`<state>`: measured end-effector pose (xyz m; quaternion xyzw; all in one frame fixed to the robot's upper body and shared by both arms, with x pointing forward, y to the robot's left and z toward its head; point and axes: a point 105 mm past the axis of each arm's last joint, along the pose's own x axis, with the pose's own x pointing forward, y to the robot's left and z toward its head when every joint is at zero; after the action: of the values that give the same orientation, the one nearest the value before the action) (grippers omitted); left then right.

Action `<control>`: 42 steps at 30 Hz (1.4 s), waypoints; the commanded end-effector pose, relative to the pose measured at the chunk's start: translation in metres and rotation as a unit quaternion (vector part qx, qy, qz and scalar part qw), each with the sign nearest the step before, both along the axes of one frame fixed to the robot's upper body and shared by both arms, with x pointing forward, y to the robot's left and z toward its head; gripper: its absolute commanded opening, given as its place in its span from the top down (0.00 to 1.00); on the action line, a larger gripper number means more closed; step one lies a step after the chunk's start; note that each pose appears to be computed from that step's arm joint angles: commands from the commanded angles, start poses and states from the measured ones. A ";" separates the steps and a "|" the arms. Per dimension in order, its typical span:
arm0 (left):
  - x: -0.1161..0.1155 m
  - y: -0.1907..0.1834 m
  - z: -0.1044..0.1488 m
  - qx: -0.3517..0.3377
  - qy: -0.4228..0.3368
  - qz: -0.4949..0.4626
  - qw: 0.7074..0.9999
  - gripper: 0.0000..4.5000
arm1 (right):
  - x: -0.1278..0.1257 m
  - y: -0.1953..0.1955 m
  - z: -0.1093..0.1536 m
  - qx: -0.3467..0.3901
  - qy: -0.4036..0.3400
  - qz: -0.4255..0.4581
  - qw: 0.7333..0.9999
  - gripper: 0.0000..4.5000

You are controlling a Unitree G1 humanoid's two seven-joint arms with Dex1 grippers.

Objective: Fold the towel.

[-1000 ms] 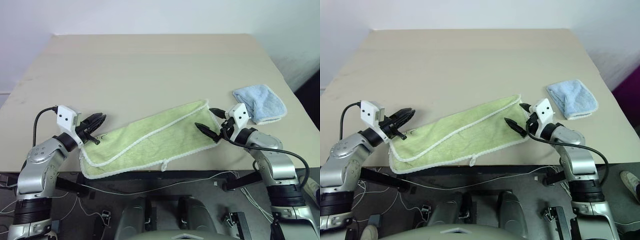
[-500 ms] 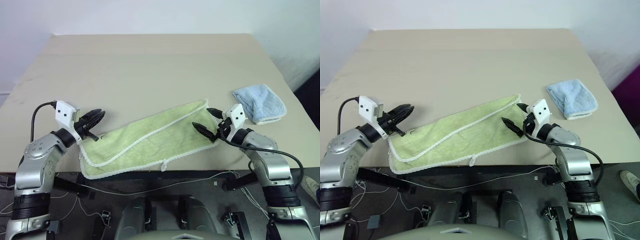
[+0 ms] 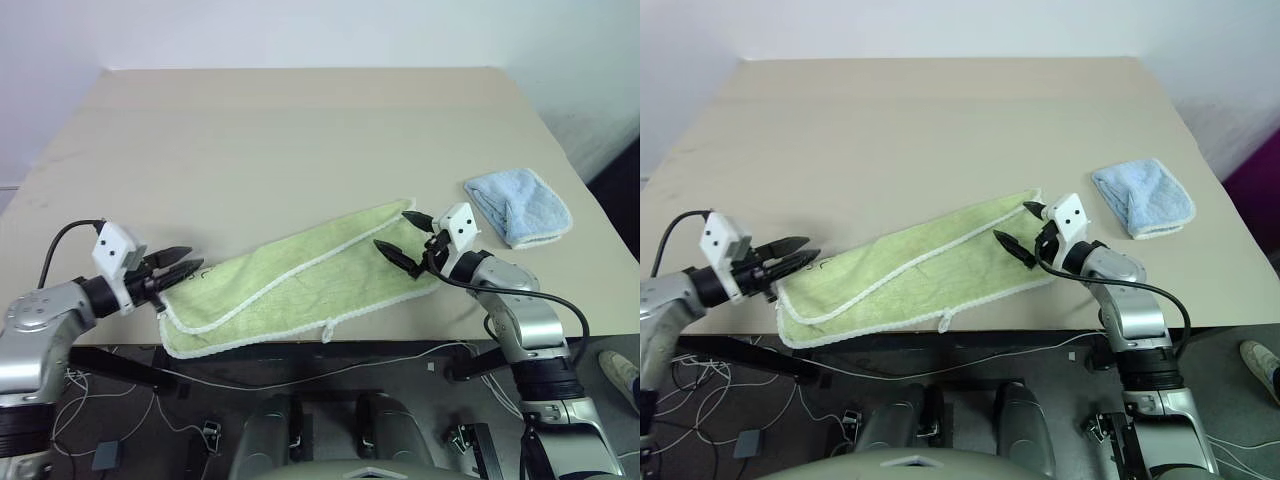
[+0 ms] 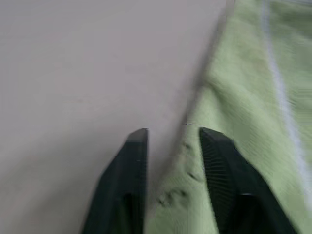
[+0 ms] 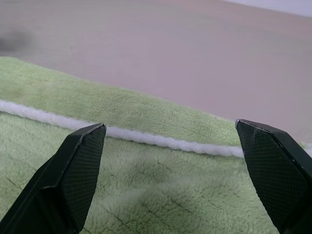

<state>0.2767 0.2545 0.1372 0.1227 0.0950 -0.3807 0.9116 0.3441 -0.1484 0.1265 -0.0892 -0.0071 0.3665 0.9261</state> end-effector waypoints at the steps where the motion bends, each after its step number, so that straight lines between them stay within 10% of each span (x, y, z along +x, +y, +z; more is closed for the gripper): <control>1: -0.017 -0.005 0.012 0.029 0.006 -0.080 0.996 0.35 | 0.001 0.001 0.010 0.001 -0.022 0.006 1.000 0.00; 6: -0.032 -0.007 0.009 0.067 0.047 -0.152 0.985 0.00 | -0.001 0.000 0.008 0.001 -0.019 0.006 1.000 0.00; 19: -0.037 -0.009 -0.018 0.252 0.012 -0.252 0.934 0.00 | -0.008 -0.006 0.004 0.005 -0.014 -0.010 1.000 0.00; 42: -0.010 -0.004 -0.008 0.309 -0.123 -0.211 0.919 0.00 | -0.006 -0.007 0.007 0.002 -0.019 -0.013 1.000 0.00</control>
<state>0.2677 0.2509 0.1191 0.4537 0.0877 -0.5025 0.7308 0.3376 -0.1531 0.1141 -0.0833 0.0092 0.3565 0.9305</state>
